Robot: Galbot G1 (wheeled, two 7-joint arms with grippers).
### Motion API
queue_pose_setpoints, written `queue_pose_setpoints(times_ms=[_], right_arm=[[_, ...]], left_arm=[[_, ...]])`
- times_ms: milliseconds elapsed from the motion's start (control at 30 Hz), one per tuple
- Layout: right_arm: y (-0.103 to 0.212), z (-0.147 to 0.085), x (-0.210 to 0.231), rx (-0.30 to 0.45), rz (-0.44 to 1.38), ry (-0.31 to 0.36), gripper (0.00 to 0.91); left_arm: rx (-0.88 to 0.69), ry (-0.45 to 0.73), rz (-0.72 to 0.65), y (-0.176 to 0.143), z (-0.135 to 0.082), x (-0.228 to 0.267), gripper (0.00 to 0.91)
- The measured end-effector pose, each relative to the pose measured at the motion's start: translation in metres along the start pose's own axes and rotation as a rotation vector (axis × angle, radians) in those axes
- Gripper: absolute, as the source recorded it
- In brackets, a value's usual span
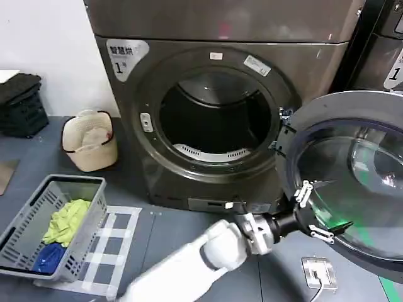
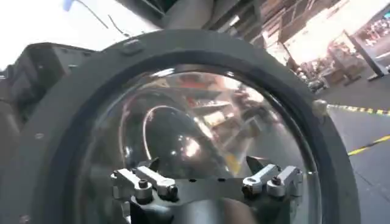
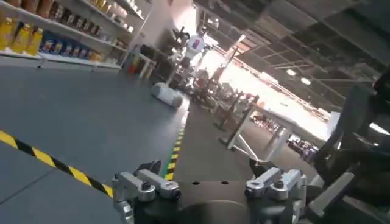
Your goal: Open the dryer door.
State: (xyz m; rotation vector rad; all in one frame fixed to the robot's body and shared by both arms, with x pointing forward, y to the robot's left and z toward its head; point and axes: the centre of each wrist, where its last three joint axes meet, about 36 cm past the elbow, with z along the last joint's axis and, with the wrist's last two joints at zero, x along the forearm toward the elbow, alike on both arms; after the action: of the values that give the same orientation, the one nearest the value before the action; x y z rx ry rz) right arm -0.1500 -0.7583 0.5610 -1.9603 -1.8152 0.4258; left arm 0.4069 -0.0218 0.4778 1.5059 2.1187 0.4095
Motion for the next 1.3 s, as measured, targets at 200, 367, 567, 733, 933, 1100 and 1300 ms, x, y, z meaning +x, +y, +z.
queue_pose_setpoints(times_ms=[200, 367, 567, 733, 933, 1100, 1300], right_arm=[[0.004, 0.002, 0.000, -0.003, -0.016, 0.000, 0.907], [0.009, 0.001, 0.002, -0.007, -0.032, -0.008, 0.907], [0.015, -0.001, 0.002, -0.025, -0.049, -0.012, 0.907], [0.022, -0.004, 0.001, -0.022, -0.064, -0.017, 0.907], [0.029, -0.001, 0.001, -0.019, -0.078, -0.012, 0.907], [0.029, 0.000, -0.001, -0.018, -0.076, -0.007, 0.907], [0.028, 0.004, -0.002, -0.014, -0.086, 0.000, 0.907]], left_arm=[[-0.005, -0.012, -0.036, 0.005, -0.021, 0.045, 0.907], [-0.002, 0.008, -0.064, 0.011, -0.037, 0.090, 0.907], [0.001, 0.080, -0.106, 0.017, -0.055, 0.138, 0.907], [0.014, 0.153, -0.180, 0.022, -0.067, 0.176, 0.907], [0.065, 0.305, -0.301, 0.026, -0.087, 0.215, 0.907], [0.124, 0.459, -0.466, 0.032, -0.109, 0.232, 0.907], [0.258, 0.621, -0.677, 0.045, -0.137, 0.237, 0.907]])
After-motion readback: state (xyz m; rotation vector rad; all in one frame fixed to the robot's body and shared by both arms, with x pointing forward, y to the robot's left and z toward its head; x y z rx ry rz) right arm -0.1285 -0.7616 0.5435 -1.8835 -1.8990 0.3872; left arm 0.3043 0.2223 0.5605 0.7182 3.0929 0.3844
